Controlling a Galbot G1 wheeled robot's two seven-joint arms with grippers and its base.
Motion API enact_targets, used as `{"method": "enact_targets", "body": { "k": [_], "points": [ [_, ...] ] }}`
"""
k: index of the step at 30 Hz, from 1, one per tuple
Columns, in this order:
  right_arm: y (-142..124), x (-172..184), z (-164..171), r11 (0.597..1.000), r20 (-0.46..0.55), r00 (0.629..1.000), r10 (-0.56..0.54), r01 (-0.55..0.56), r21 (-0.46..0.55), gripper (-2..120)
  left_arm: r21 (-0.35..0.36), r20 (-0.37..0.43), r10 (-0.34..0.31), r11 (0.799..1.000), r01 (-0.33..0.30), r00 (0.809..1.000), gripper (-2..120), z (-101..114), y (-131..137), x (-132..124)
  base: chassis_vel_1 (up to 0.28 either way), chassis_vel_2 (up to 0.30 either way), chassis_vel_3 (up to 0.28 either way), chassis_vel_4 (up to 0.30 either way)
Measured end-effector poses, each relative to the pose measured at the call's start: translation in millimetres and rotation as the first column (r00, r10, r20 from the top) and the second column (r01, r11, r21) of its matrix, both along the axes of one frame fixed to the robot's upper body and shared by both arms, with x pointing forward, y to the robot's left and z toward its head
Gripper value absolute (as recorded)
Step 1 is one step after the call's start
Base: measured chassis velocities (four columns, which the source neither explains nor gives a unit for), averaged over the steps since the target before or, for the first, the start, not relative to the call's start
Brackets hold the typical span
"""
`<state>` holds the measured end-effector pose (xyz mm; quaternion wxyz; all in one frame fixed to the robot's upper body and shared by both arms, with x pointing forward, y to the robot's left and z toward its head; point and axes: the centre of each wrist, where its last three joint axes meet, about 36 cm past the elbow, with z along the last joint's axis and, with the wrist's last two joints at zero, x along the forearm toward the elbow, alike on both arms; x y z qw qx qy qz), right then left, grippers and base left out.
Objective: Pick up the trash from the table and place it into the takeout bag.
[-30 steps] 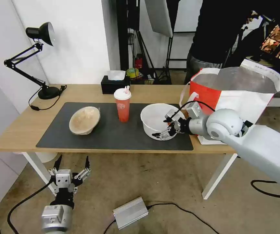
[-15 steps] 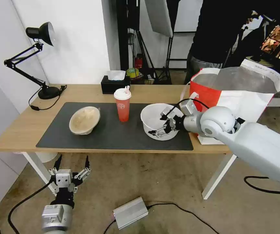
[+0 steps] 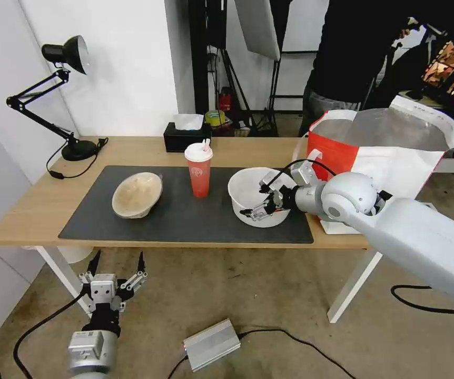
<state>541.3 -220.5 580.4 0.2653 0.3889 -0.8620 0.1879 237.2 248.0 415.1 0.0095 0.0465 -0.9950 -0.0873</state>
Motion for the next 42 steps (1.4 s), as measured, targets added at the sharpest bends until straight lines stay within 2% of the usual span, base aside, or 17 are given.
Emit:
{"method": "enact_targets", "body": {
  "k": [42],
  "points": [
    [1.8,9.0,-15.8,0.998,-0.007,0.999,-0.052,0.052,-0.024,100,0.001,-0.005,0.000,1.000,0.000,1.000,100,-2.3,0.8,0.3,0.000,0.000,0.000,0.000]
  ]
}}
